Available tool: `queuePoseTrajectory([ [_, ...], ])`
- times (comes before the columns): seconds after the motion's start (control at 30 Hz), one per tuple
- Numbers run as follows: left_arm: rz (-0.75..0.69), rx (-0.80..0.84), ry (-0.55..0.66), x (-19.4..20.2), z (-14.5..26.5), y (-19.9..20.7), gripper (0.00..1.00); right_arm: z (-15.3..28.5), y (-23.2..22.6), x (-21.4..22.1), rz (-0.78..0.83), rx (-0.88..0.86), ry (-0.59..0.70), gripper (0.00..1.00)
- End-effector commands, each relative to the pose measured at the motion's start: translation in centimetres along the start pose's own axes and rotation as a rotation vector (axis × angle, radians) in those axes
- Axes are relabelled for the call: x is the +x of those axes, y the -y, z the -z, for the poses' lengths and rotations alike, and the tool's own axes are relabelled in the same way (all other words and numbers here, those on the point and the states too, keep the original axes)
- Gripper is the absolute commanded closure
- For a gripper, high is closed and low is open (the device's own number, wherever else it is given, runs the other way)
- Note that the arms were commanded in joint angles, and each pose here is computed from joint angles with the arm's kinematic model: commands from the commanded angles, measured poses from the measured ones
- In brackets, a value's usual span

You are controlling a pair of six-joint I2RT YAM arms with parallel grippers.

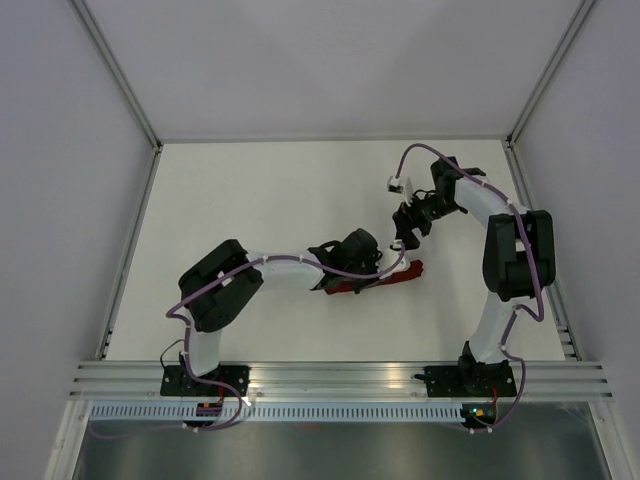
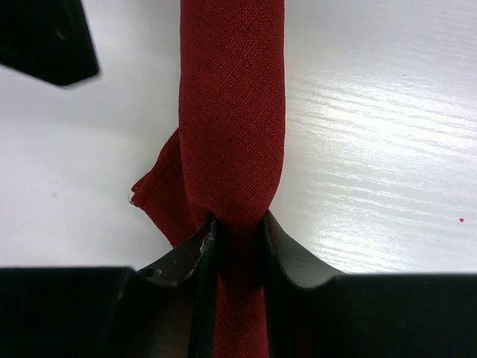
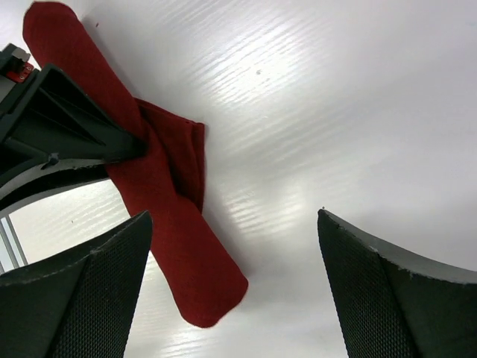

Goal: Fold the napkin, place the utensils inside, and roll it up
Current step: Roll the napkin with the utensil

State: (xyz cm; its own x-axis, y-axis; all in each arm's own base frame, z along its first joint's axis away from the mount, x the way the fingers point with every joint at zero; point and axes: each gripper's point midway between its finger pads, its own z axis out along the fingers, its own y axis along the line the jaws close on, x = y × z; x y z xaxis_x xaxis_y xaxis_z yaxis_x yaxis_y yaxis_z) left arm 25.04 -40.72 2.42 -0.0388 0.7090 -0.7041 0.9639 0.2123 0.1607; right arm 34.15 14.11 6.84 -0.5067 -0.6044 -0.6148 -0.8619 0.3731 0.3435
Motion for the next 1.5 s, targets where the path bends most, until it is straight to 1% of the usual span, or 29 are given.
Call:
queuePoseTrajectory([
  [0.0,0.143,0.23,-0.215,6.3,-0.2,4.4,0.98,3.2,-0.5,-3.1,0.023,0.001,0.147,0.04],
  [0.03,0.156,0.244,-0.212,5.9,-0.3,4.2,0.98,4.1,0.0,-2.6,0.009,0.018,0.175,0.04],
  [0.1,0.208,0.299,-0.227,6.3,0.1,4.2,0.98,5.5,-0.5,-3.1,0.039,0.028,0.229,0.05],
  [0.13,0.224,0.308,-0.226,6.2,-0.2,3.8,0.98,6.3,-0.2,-1.9,0.021,0.053,0.245,0.05],
  [0.2,0.282,0.363,-0.242,6.6,0.3,3.6,0.98,7.7,-0.5,-2.1,0.085,0.114,0.278,0.05],
  [0.23,0.295,0.372,-0.233,6.0,0.3,3.0,0.98,7.3,-0.6,-0.9,0.105,0.135,0.276,0.05],
  [0.3,0.365,0.434,-0.267,6.9,0.5,3.1,0.98,8.0,-1.6,-1.0,0.176,0.202,0.296,0.04],
  [0.33,0.376,0.452,-0.253,6.2,0.4,2.6,0.98,7.2,-1.6,0.0,0.2,0.224,0.301,0.04],
  [0.4,0.43,0.515,-0.289,7.0,0.6,3.0,0.97,7.7,-2.3,0.1,0.256,0.293,0.316,0.05],
  [0.43,0.436,0.526,-0.278,6.4,0.5,2.5,0.97,6.8,-2.7,1.0,0.274,0.3,0.316,0.06],
  [0.5,0.48,0.573,-0.32,7.4,0.5,3.1,0.96,5.8,-4.2,1.7,0.318,0.313,0.305,0.06],
  [0.53,0.486,0.585,-0.313,7.0,0.4,2.8,0.96,5.9,-3.7,1.8,0.348,0.366,0.294,0.06],
  [0.6,0.521,0.621,-0.317,7.4,0.1,3.0,0.94,5.3,-4.6,1.3,0.414,0.41,0.289,0.06],
  [0.63,0.535,0.63,-0.319,7.4,0.2,2.9,0.94,3.9,-4.8,1.9,0.454,0.44,0.255,0.05],
  [0.7,0.561,0.658,-0.313,7.3,0.2,3.0,0.93,3.2,-5.4,1.8,0.515,0.476,0.241,0.05],
  [0.73,0.568,0.665,-0.319,7.4,0.0,3.2,0.92,1.9,-6.3,1.8,0.555,0.454,0.234,0.05],
  [0.77,0.579,0.68,-0.321,7.5,0.0,3.3,0.92,1.7,-6.2,1.9,0.566,0.471,0.212,0.04],
  [0.83,0.584,0.689,-0.325,7.5,-0.4,3.3,0.9,0.2,-7.0,1.8,0.6,0.442,0.187,0.05],
  [0.9,0.585,0.692,-0.328,7.3,-0.5,3.2,0.89,-0.9,-7.2,2.1,0.615,0.431,0.152,0.05],
  [1.03,0.596,0.695,-0.323,7.0,-0.6,3.0,0.84,-2.4,-7.4,2.4,0.637,0.416,0.115,0.05],
  [1.2,0.6,0.682,-0.315,6.3,-0.7,2.6,0.76,-4.1,-7.8,3.3,0.64,0.376,0.063,0.13],
  [1.3,0.595,0.67,-0.293,5.5,-0.8,2.2,0.73,-4.4,-7.8,3.5,0.628,0.364,0.051,0.25],
  [1.33,0.594,0.664,-0.284,5.3,-0.8,2.0,0.69,-4.5,-7.8,3.6,0.619,0.359,0.044,0.33],
  [1.4,0.594,0.645,-0.264,4.6,-0.5,1.6,0.66,-4.6,-7.7,3.5,0.612,0.354,0.037,0.42],
  [1.43,0.583,0.634,-0.243,4.2,-0.7,1.3,0.65,-4.6,-7.8,3.8,0.605,0.347,0.028,0.5],
  [1.47,0.582,0.626,-0.227,3.7,-0.2,1.2,0.65,-4.7,-7.8,3.9,0.599,0.339,0.019,0.53],
])
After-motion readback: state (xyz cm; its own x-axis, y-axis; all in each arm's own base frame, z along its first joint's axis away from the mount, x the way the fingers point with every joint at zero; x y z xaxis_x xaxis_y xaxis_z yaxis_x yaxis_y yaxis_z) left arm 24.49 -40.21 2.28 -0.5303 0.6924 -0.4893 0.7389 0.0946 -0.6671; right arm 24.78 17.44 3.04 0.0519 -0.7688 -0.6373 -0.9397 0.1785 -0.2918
